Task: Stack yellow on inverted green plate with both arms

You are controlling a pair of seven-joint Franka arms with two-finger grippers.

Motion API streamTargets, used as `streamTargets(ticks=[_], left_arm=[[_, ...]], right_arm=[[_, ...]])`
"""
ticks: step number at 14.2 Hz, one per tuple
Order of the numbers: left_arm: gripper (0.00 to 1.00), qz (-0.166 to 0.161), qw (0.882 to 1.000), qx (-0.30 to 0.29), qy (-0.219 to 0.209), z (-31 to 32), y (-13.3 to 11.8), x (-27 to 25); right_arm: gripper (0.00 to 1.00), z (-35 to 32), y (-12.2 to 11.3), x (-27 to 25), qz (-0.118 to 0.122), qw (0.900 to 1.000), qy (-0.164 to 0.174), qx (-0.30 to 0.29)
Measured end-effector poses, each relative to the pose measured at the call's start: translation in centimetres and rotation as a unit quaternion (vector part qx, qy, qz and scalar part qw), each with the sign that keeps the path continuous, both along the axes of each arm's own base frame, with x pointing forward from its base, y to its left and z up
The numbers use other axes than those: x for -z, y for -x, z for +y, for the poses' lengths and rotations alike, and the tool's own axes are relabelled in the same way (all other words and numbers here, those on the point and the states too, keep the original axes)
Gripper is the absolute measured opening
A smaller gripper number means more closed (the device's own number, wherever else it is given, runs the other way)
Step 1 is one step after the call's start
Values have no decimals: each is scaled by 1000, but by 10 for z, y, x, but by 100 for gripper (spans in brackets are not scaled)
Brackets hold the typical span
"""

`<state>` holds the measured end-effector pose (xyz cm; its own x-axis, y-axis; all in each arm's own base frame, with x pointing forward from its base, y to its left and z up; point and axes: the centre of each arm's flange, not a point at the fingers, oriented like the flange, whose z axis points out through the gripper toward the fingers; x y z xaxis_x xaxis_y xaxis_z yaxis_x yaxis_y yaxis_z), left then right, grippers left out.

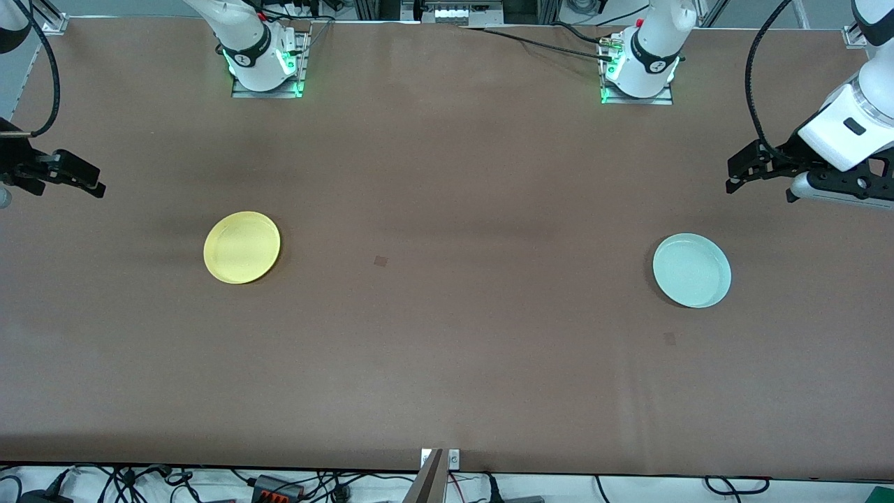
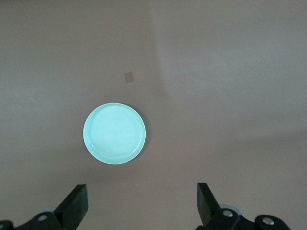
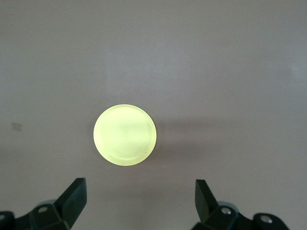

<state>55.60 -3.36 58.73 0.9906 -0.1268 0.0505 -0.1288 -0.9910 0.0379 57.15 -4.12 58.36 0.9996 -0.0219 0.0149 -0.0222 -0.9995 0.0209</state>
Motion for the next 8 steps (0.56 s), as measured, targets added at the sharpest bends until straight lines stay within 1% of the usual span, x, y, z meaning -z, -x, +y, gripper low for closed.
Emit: streamTargets(ticks=[8], left_arm=[[100, 0, 1000, 1, 0, -2, 0, -1]], right_arm=[[100, 0, 0, 0, 0, 1000, 0, 0]])
